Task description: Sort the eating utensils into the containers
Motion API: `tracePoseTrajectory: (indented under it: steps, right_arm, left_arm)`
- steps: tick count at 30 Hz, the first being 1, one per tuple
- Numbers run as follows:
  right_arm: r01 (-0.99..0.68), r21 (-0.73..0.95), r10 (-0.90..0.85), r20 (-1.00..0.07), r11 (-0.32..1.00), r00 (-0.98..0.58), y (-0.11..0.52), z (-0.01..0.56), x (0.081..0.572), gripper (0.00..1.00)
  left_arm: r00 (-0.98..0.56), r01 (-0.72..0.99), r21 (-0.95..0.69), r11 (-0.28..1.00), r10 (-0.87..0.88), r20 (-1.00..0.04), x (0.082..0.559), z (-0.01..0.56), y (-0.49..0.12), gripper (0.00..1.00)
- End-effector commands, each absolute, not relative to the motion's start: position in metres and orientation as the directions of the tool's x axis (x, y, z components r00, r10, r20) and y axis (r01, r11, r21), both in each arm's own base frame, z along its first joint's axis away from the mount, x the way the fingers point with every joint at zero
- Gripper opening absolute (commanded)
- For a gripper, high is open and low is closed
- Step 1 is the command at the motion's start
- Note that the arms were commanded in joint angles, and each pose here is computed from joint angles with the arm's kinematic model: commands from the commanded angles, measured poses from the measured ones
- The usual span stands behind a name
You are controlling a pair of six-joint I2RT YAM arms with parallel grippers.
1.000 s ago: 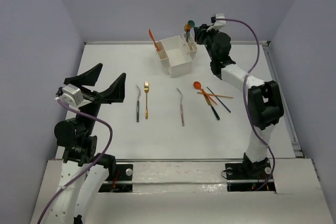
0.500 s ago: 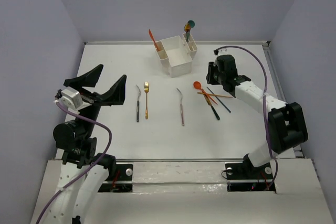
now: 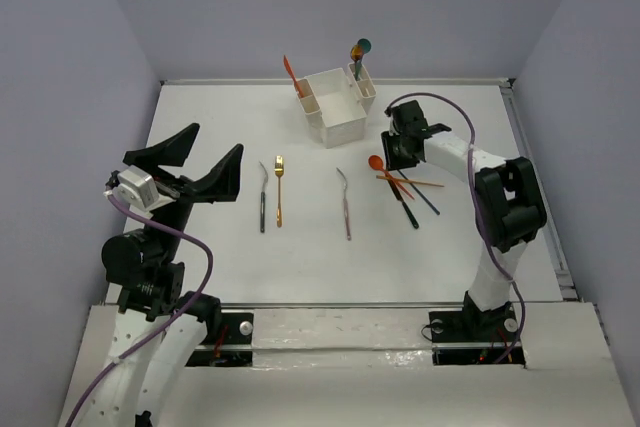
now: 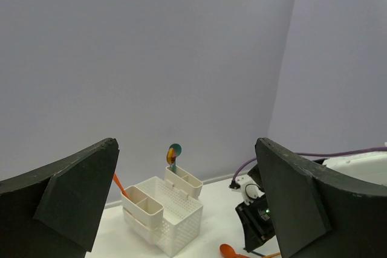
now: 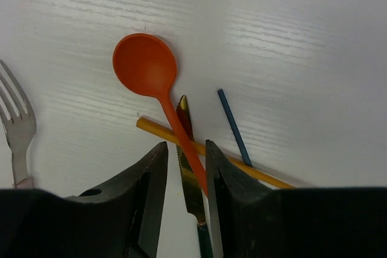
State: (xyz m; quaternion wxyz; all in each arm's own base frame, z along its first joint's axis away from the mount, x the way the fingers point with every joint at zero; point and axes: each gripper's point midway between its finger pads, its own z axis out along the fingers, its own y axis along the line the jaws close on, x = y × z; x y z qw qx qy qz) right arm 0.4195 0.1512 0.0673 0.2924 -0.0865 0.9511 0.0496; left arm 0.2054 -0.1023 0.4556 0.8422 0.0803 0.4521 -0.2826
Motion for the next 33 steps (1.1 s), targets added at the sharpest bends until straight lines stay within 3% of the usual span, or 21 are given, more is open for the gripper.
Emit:
tracePoseTrajectory:
  steps: [1,18,25,33]
  right_arm:
    - [-0.209,0.007,-0.173,-0.537,0.978,-0.826,0.148,0.068,0.427,0.37]
    - [-0.25,0.02,-0.208,-0.49,0.968,-0.847,0.166,0.047,0.438,0.36]
    - [-0.252,-0.001,-0.222,-0.478,0.968,-0.85,0.168,0.044,0.442,0.25]
    - [-0.265,-0.018,-0.243,-0.46,0.964,-0.854,0.171,0.039,0.443,0.25]
  left_arm:
    - [0.496,0.566,-0.086,0.82,-0.422,-0.759,0.189,0.48,-0.1,0.99]
    - [0.496,0.569,-0.084,0.818,-0.423,-0.758,0.188,0.48,-0.101,0.99]
    - [0.495,0.577,-0.083,0.813,-0.428,-0.756,0.185,0.481,-0.102,0.99]
    - [0.5,0.574,-0.084,0.814,-0.43,-0.752,0.184,0.483,-0.101,0.99]
